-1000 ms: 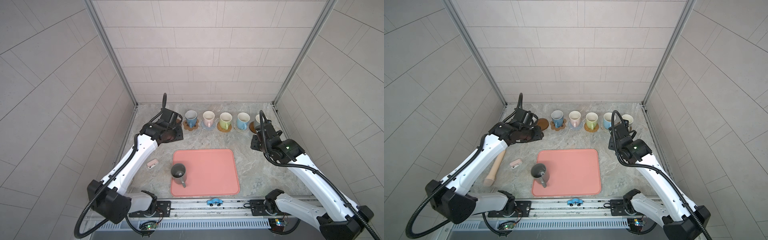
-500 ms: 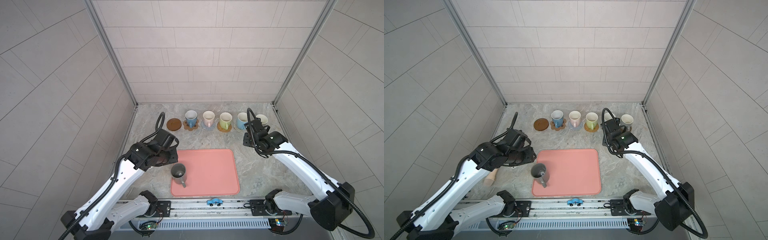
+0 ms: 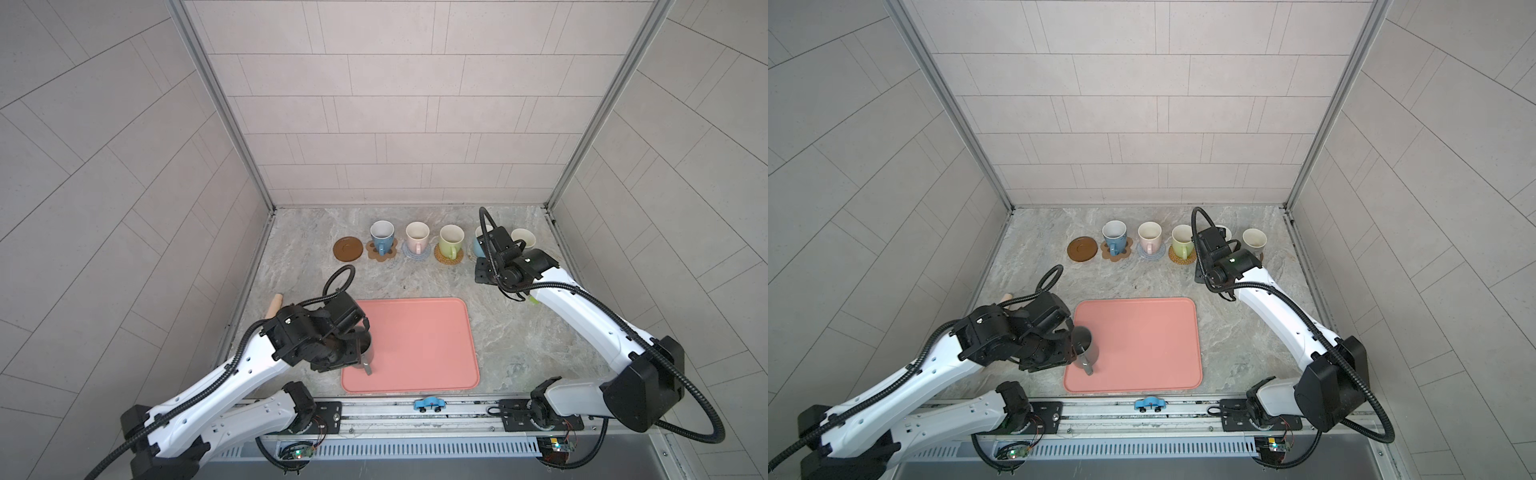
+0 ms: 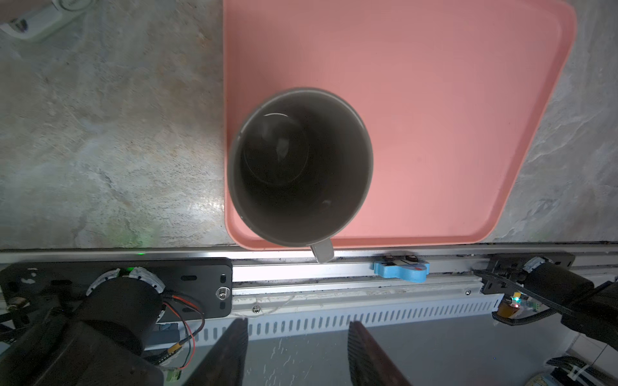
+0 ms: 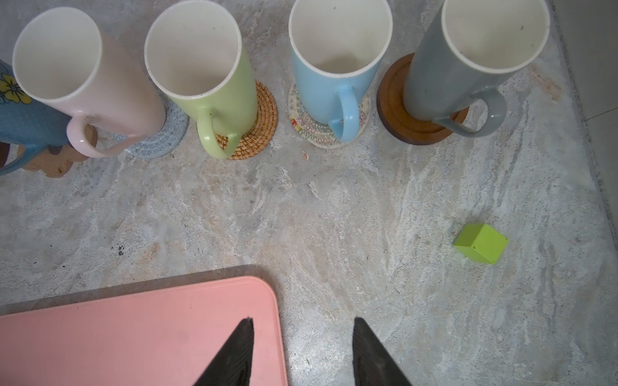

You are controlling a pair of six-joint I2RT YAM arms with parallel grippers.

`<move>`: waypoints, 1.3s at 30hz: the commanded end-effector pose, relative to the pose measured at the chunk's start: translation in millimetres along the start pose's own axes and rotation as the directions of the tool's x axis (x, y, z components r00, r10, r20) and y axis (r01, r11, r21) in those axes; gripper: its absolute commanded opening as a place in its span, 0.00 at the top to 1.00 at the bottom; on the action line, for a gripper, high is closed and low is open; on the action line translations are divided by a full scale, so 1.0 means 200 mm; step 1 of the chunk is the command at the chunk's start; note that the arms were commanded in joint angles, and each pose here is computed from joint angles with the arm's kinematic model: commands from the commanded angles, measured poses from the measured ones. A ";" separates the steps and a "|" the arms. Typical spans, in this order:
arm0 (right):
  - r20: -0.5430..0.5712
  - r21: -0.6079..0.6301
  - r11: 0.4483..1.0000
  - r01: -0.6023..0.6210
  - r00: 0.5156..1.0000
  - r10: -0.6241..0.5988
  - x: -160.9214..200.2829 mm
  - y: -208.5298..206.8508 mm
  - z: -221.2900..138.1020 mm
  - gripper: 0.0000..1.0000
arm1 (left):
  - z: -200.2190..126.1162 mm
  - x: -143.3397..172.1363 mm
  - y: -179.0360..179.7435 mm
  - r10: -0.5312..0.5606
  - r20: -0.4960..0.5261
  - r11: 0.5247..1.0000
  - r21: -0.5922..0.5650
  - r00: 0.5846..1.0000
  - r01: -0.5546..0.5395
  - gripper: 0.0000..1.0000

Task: Place cups on coasters
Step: Pick up the cup from the tray.

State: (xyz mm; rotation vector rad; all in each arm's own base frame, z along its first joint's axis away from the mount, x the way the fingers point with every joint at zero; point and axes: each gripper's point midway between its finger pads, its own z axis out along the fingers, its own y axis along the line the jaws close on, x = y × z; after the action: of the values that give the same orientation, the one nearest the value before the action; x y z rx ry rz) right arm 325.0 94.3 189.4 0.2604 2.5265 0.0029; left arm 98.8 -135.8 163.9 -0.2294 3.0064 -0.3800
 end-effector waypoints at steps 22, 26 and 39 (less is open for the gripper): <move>-0.003 0.000 1.000 0.020 1.000 -0.020 0.00 0.00 -0.01 0.50 | 0.26 0.00 -0.04 0.040 -0.098 0.993 -0.110 0.994 -0.051 0.40; -0.005 0.001 1.000 0.021 1.000 -0.021 0.00 0.00 -0.02 0.50 | 0.29 -0.01 -0.04 0.063 -0.104 0.988 -0.132 0.993 -0.076 0.41; -0.009 0.006 1.000 0.016 1.000 -0.016 0.01 0.00 -0.01 0.50 | 0.33 -0.07 0.02 0.135 -0.064 0.965 -0.216 0.989 -0.146 0.52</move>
State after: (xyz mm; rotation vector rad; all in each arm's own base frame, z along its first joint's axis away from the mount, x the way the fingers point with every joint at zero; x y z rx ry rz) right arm 323.8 95.5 188.2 0.2438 2.5366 0.0066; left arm 112.8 -152.6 102.8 -0.0585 3.1308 -0.1142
